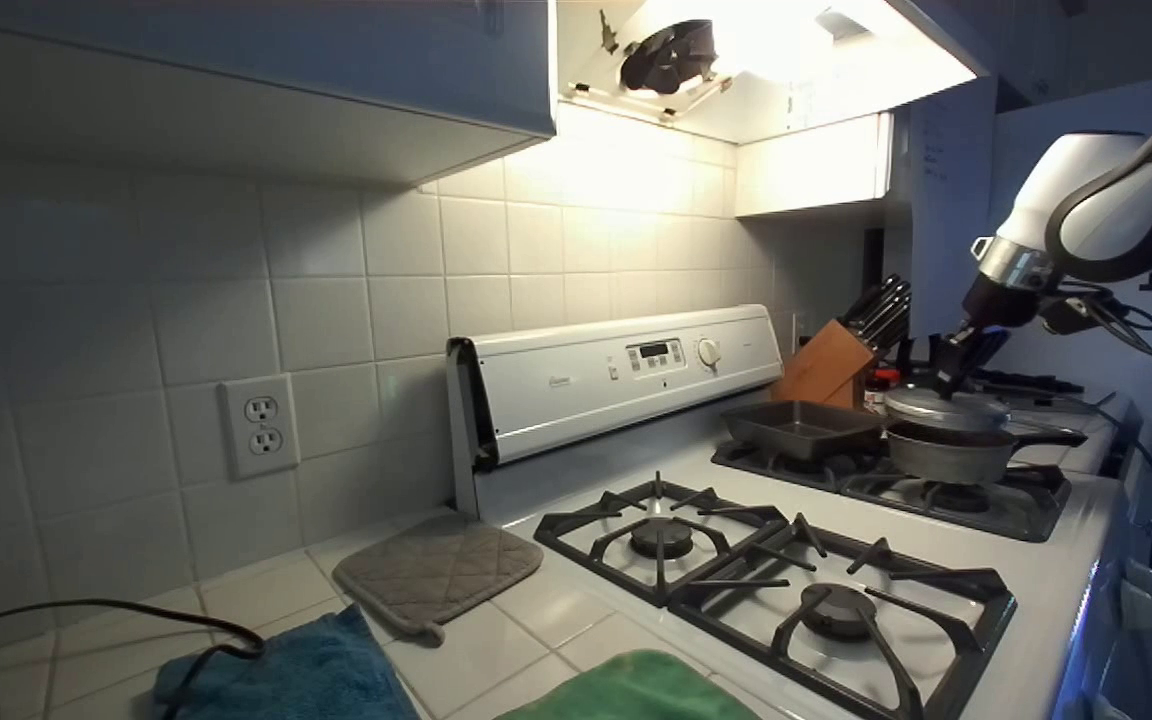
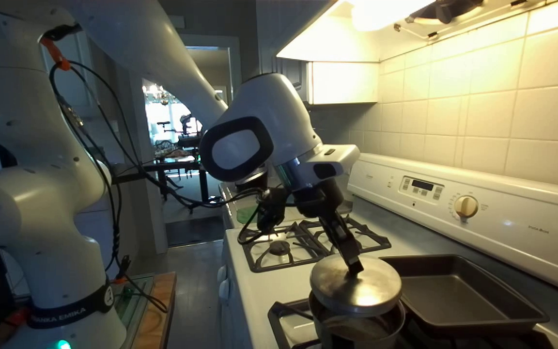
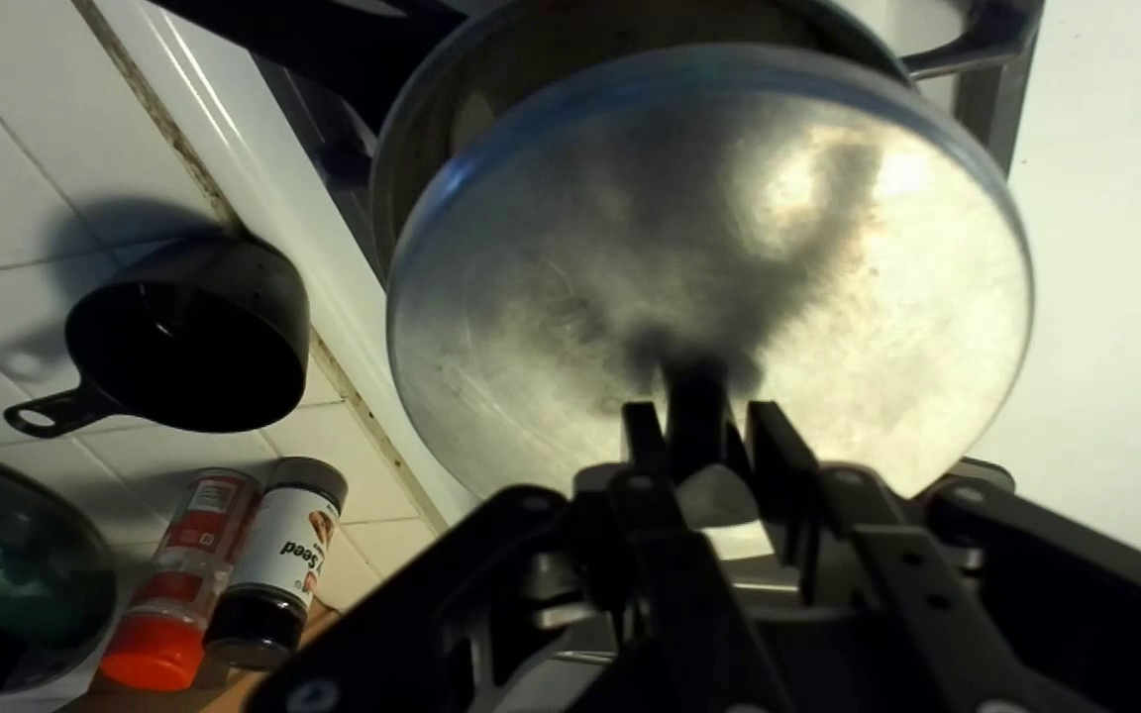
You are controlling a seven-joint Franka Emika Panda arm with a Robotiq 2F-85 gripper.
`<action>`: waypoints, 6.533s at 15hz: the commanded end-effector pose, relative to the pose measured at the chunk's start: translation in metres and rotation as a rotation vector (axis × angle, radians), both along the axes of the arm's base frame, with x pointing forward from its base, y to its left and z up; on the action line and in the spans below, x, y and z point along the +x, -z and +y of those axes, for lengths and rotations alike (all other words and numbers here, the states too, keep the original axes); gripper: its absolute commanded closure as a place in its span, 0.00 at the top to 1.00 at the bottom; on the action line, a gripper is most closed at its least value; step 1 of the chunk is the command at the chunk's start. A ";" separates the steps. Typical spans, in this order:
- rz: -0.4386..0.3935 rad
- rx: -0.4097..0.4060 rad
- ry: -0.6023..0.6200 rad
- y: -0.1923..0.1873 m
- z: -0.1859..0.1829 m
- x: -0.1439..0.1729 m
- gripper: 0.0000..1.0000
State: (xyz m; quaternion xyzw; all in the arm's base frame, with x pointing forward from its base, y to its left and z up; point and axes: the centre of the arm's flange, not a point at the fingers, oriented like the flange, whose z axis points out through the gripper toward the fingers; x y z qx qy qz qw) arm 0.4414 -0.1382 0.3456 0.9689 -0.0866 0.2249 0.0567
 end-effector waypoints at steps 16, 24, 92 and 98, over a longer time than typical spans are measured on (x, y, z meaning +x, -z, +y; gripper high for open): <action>-0.116 0.095 0.379 -0.033 -0.119 -0.100 0.06; -0.118 0.095 0.450 -0.027 -0.172 -0.098 0.06; 0.028 0.021 0.591 0.102 -0.278 -0.014 0.53; 0.027 0.021 0.576 0.096 -0.273 -0.017 0.84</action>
